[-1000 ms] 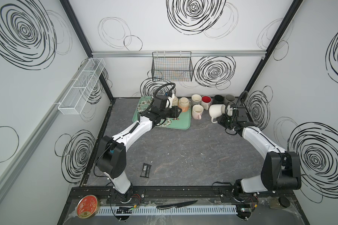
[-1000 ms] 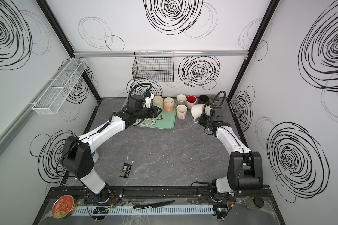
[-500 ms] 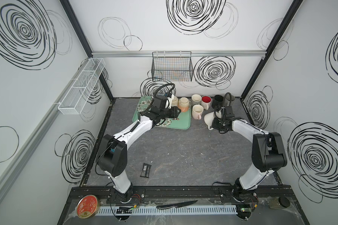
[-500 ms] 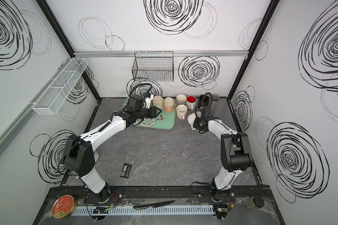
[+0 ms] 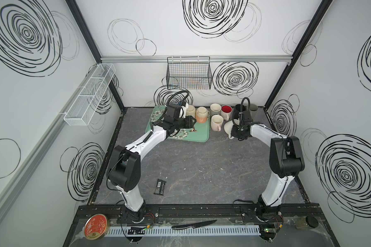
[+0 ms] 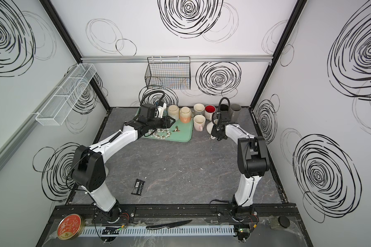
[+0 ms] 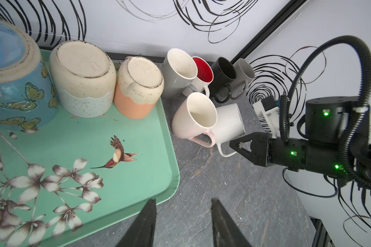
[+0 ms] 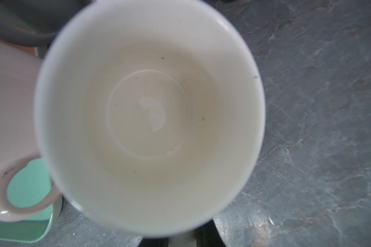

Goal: Turn the mug right side up
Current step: Place the mug at the top-right of the table.

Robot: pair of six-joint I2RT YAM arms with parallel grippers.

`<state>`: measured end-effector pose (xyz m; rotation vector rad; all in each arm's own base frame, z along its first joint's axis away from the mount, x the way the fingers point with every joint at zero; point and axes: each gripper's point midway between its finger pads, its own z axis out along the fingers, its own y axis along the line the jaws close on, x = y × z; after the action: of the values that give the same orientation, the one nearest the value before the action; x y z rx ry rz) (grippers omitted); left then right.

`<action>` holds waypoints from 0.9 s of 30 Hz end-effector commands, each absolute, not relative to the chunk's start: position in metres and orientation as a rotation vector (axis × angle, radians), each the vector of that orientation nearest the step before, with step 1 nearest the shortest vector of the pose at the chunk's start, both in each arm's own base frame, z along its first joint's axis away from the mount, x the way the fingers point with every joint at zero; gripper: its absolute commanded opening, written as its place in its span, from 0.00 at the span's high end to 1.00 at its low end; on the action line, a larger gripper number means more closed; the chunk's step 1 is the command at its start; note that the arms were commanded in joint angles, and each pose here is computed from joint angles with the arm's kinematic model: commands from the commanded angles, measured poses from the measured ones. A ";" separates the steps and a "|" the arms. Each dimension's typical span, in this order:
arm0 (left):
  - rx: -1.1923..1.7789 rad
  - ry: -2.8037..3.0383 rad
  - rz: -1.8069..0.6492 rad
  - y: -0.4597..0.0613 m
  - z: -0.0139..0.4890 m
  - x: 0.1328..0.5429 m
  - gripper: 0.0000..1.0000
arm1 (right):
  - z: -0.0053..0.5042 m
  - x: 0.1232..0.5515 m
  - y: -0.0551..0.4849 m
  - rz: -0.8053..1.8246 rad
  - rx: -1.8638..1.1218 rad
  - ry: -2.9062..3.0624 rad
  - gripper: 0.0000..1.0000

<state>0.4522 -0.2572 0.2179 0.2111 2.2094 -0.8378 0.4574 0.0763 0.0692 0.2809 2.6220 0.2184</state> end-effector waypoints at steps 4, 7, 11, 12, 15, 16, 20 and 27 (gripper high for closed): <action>0.216 2.174 -0.824 -0.249 0.227 0.460 0.54 | 0.082 0.478 0.080 0.174 0.222 2.592 0.84; 0.214 2.176 -0.823 -0.248 0.226 0.458 0.53 | 0.081 0.481 0.083 0.175 0.211 2.602 0.79; 0.220 2.178 -0.825 -0.247 0.227 0.458 0.54 | 0.084 0.484 0.085 0.175 0.203 2.598 0.72; 0.219 2.179 -0.820 -0.246 0.226 0.458 0.53 | 0.085 0.484 0.087 0.176 0.200 2.598 0.71; 0.217 2.181 -0.816 -0.245 0.225 0.457 0.53 | 0.086 0.483 0.088 0.185 0.203 2.598 0.68; 0.218 2.182 -0.817 -0.245 0.225 0.456 0.54 | 0.087 0.482 0.088 0.188 0.204 2.597 0.68; 0.219 2.188 -0.811 -0.243 0.224 0.455 0.53 | 0.090 0.481 0.090 0.205 0.207 2.591 0.68; 0.215 2.184 -0.808 -0.239 0.226 0.454 0.53 | 0.093 0.484 0.095 0.241 0.206 2.577 0.71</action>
<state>0.4562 -0.2458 0.2147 0.1917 2.2175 -0.8184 0.4793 0.0921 0.0762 0.2036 2.6160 0.2141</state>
